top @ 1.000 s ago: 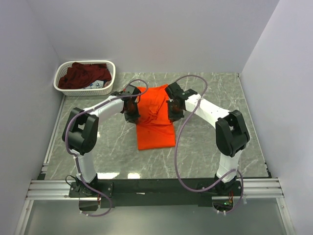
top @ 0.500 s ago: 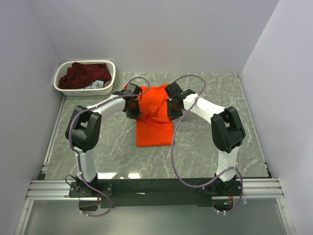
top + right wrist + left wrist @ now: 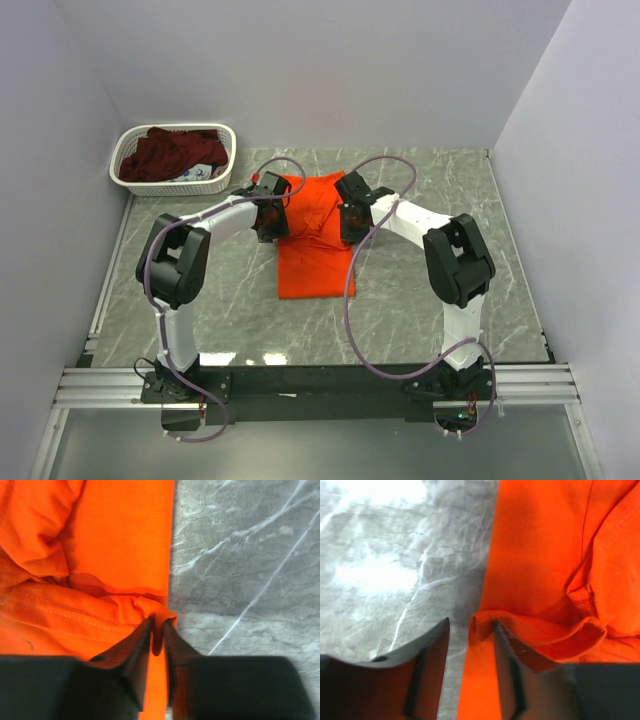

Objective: Fold and stack the t-shirts
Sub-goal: Fold the tshirt

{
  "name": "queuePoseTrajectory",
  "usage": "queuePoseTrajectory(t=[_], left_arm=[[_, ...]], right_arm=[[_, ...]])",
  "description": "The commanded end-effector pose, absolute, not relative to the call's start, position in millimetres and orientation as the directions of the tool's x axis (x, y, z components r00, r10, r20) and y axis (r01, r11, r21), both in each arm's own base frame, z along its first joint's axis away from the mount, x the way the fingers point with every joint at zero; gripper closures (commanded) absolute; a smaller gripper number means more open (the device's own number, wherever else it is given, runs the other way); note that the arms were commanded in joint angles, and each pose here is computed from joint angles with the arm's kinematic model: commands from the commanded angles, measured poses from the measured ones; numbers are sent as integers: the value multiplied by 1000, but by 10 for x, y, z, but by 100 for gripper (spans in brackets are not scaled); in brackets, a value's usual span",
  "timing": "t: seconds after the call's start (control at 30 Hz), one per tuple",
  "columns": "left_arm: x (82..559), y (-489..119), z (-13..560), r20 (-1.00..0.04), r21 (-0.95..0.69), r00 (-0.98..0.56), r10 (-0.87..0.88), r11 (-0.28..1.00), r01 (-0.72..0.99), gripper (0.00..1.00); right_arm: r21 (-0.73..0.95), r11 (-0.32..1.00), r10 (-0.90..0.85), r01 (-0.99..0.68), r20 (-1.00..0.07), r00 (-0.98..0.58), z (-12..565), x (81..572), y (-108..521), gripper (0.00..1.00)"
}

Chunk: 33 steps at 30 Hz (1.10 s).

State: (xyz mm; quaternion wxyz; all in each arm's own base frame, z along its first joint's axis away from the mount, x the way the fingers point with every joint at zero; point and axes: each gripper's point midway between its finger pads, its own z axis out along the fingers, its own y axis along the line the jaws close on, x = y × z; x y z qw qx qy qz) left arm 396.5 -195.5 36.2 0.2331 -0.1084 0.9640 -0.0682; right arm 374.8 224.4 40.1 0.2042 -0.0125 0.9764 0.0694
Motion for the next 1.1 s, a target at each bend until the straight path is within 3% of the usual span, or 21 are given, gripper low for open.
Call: queuePoseTrajectory(t=[0.0,0.23,0.4,0.63,0.83,1.07], left_arm=[[4073,-1885,776,-525,-219,-799,-294,954,-207,53],[3805,-1880,1303,-594,-279,-732,-334,939,-201,45],[3421,-2130,1248,-584,-306,-747,-316,939,-158,47],[2938,-2409,595,-451,-331,-847,-280,934,-132,69],[2721,-2411,210,-387,-289,-889,-244,948,-135,71],[2572,-2325,51,-354,-266,-904,-240,952,-148,71]], right_arm=[[168,983,26,-69,-505,-863,785,3941,2284,74],[278,953,72,-122,-597,-799,1294,3833,2451,67],[355,906,35,-229,-604,-797,1318,3564,2792,75],[398,873,-17,-281,-552,-834,939,3410,3114,92],[377,882,-44,-282,-531,-846,640,3536,3189,94],[314,919,-27,-240,-555,-832,480,4084,3008,94]])
